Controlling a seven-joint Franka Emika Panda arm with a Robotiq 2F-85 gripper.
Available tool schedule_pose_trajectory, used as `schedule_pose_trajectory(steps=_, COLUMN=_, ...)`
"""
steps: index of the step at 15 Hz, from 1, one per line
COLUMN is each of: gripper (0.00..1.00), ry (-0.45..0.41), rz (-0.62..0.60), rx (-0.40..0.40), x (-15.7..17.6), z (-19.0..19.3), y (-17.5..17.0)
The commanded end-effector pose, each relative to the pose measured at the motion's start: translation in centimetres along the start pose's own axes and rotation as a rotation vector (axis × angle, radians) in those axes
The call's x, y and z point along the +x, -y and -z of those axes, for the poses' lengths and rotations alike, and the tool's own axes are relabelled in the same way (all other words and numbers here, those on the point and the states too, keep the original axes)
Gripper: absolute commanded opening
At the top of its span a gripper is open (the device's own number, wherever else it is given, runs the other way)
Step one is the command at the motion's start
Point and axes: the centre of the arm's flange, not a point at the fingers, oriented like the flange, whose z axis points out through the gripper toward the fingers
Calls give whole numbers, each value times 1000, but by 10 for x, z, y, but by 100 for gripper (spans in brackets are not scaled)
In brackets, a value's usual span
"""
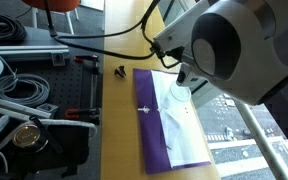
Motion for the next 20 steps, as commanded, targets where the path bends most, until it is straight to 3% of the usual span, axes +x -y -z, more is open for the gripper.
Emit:
schedule_pose_trajectory(steps=1, gripper=0, ry=0, rz=6, rx=-19, x=-17, z=5, y=-4)
schedule_pose_trajectory(steps=12, gripper=0, ry=-11, rz=-39, rx=-51, x=-1, z=17, y=-32)
schedule_pose_trajectory(steps=20, gripper=0, ry=-4, rz=-44, rx=-45, x=8, z=11, y=-28)
